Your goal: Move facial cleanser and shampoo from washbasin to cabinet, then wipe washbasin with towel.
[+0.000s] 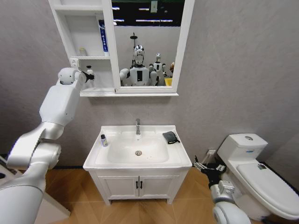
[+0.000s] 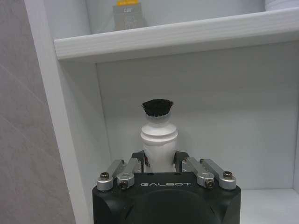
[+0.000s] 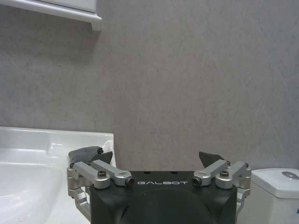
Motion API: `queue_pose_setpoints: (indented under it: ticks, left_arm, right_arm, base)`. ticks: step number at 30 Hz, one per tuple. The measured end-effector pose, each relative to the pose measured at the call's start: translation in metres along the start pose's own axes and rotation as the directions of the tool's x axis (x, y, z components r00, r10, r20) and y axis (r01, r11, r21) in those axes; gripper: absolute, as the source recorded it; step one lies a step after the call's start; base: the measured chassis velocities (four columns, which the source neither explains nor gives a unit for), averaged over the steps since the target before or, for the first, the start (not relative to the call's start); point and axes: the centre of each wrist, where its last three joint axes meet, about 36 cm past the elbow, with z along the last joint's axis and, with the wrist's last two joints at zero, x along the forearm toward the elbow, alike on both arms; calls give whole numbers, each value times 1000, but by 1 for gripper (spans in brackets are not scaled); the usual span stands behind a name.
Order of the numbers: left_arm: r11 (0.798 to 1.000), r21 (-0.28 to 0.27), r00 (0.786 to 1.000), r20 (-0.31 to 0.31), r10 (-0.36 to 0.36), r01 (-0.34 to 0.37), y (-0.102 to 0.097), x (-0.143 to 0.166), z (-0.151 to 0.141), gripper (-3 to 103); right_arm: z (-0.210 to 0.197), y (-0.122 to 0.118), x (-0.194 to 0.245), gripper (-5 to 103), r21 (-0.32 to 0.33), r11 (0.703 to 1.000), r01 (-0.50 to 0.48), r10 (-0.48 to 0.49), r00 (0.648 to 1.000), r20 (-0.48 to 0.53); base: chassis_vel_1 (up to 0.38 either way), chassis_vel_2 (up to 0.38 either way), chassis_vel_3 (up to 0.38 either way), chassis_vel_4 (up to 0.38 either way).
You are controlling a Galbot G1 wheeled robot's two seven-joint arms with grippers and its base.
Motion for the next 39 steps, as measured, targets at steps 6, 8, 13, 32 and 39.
queue_pose_setpoints:
  ticks: [6,8,13,32,39]
  left_arm:
    - [1000,6,1000,-4,-6,6,1,-2,1,32]
    - [1000,4,1000,-2,-13,13,1,-2,2,32]
    - [1000,7,1000,3,-27,27,-1,-3,5,37]
    - [999,52,996,93,-12,8,1,64,7,100]
    - [998,62,990,142,5,-13,17,166,59,100]
  right_arm:
    - [0,-1,0,100,2,1000,1,-1,1000,1]
    - [0,-1,-1,100,2,1000,1,-1,1000,1]
    - [-2,-1,-2,100,-4,1000,4,-4,1000,6]
    - [-10,-5,-3,100,-10,1000,-22,22,1000,8]
    - [-8,1,-8,100,-13,1000,-12,12,1000,1]
  base:
    - [0,0,0,0]
    - [0,0,0,0]
    - [0,0,0,0]
    - [0,0,0,0]
    - [0,0,0,0]
